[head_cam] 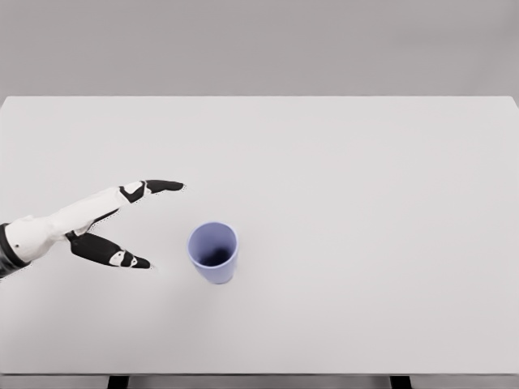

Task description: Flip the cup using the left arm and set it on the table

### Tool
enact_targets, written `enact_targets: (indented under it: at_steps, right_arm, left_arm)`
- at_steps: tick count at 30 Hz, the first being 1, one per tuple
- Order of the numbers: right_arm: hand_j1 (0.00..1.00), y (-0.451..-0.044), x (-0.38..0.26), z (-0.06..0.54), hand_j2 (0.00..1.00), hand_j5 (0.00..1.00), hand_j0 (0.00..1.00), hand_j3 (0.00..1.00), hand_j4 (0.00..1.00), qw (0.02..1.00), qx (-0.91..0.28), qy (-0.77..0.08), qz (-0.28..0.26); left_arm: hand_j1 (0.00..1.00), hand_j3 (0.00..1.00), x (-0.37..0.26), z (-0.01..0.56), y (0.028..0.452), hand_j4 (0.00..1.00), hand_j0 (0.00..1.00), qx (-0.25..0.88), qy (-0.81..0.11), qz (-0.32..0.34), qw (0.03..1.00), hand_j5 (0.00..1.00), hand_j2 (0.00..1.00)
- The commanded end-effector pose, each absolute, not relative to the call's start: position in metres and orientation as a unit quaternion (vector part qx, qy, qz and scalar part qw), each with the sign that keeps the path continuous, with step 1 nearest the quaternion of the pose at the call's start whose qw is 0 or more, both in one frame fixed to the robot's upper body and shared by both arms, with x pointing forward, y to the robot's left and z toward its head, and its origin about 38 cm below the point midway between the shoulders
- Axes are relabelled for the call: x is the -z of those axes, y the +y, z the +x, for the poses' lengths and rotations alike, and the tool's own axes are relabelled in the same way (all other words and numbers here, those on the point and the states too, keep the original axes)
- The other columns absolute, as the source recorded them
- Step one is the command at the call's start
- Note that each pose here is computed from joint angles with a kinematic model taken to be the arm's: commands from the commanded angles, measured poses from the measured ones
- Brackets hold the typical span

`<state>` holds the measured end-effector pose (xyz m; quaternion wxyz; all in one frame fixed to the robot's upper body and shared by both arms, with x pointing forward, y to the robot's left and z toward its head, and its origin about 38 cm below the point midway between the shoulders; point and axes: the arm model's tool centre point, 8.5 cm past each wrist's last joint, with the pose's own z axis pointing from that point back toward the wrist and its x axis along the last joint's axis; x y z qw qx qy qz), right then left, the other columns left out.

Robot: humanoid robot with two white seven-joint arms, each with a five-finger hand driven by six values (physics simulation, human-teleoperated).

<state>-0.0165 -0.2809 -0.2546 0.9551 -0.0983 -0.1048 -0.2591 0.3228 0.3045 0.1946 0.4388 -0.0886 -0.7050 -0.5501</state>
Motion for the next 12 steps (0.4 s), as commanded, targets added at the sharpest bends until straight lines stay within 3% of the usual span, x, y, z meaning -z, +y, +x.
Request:
enact_targets:
  at_steps: [1, 5, 12]
  right_arm:
    - [1.0, -0.281, 0.255, -0.016, 1.0, 1.0, 1.0, 1.0, 1.0, 0.955, 0.259, -0.105, -0.098]
    - [1.0, -0.281, 0.255, -0.016, 1.0, 1.0, 1.0, 1.0, 1.0, 0.955, 0.259, -0.105, -0.098]
    - [1.0, -0.281, 0.255, -0.016, 1.0, 1.0, 1.0, 1.0, 1.0, 0.955, 0.259, -0.105, -0.098]
  left_arm:
    - [1.0, 1.0, -0.213, 0.328, 0.329, 1.0, 1.0, 0.561, -0.699, -0.05, 0.44, 1.0, 1.0]
    - [1.0, 1.0, -0.237, 0.334, 0.351, 1.0, 1.0, 0.572, -0.697, -0.006, 0.432, 1.0, 1.0]
    - [1.0, 1.0, -0.249, 0.338, 0.354, 1.0, 1.0, 0.573, -0.703, 0.008, 0.422, 1.0, 1.0]
